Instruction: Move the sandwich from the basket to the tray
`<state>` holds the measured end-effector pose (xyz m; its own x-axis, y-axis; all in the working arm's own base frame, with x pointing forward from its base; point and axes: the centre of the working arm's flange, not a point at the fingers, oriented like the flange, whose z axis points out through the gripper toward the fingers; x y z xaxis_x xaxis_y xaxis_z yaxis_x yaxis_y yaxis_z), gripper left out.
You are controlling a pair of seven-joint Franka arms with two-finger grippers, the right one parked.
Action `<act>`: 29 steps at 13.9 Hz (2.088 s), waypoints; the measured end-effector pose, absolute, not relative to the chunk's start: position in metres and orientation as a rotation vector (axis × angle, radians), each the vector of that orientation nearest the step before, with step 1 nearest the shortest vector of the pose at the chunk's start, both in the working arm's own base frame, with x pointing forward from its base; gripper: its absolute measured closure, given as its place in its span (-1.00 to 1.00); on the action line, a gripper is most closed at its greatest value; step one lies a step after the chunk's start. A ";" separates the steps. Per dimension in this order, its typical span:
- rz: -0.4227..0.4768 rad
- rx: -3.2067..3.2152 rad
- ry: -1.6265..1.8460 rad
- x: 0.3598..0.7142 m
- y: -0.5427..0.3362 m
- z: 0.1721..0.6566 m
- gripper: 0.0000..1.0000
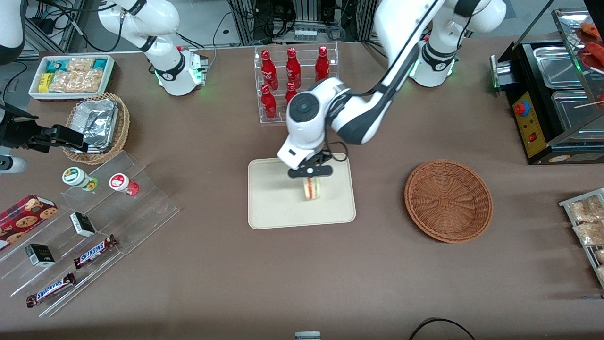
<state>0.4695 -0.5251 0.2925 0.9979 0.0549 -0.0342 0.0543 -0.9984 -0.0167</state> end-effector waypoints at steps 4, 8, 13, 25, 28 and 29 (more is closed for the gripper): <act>0.043 -3.143 -0.084 0.471 -0.537 0.260 0.69; 0.026 -3.156 -0.086 0.475 -0.541 0.267 0.69; 0.043 -3.141 -0.089 0.475 -0.539 0.254 0.69; -0.010 -3.153 -0.124 0.487 -0.539 0.288 -0.80; -0.034 -3.114 -0.236 0.512 -0.499 0.363 -0.99; -0.030 -3.099 -0.289 0.522 -0.476 0.389 -0.99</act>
